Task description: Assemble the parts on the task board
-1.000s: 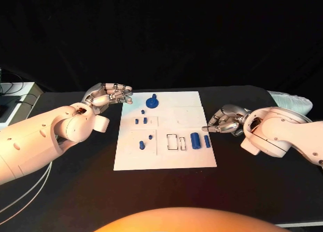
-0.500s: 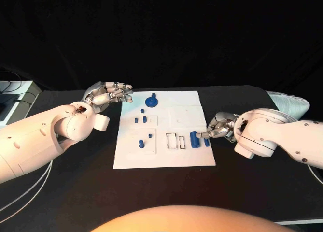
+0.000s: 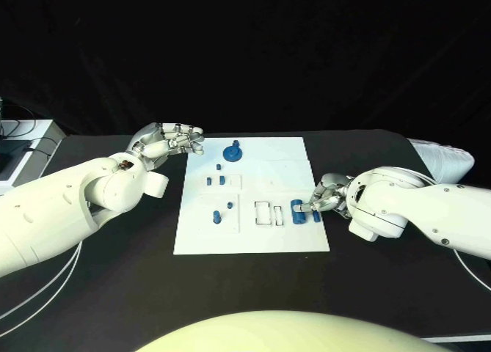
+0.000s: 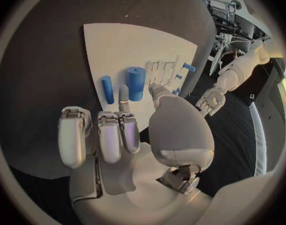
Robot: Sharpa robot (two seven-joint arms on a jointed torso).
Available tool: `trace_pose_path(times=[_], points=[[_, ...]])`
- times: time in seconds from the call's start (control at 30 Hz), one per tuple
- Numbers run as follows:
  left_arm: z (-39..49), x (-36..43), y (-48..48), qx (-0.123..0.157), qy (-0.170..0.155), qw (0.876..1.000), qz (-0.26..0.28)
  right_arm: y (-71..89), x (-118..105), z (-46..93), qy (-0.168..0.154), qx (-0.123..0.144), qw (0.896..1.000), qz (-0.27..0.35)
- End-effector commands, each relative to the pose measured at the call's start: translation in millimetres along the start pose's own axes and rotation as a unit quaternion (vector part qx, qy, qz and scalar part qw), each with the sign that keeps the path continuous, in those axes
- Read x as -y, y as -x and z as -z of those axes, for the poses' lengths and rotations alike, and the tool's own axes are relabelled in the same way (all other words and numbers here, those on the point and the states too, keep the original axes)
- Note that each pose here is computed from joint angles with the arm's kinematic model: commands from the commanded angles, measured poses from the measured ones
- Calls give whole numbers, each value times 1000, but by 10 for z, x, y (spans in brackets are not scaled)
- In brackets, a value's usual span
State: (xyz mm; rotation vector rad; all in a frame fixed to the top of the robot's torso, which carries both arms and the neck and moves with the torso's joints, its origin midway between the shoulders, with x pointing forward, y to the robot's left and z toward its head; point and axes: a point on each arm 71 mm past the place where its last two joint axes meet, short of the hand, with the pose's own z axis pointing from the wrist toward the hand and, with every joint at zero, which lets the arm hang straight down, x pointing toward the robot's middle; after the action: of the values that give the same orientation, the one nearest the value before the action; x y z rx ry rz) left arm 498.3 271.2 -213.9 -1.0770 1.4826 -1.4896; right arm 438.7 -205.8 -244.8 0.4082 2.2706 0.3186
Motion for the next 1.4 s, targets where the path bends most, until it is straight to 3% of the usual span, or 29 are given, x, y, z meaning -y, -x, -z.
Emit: trace_pose_path(times=[0.03, 0.8, 1.4], points=[[1, 13, -13, -5, -4, 1000, 7, -16, 4, -31, -6, -3, 1000, 16], [27, 12, 33, -3, 2, 1000, 7, -120, -32, -179, -13, -1, 997, 72], [38, 8, 60, -1, 6, 1000, 6, -143, -76, -110, 12, 21, 999, 45]])
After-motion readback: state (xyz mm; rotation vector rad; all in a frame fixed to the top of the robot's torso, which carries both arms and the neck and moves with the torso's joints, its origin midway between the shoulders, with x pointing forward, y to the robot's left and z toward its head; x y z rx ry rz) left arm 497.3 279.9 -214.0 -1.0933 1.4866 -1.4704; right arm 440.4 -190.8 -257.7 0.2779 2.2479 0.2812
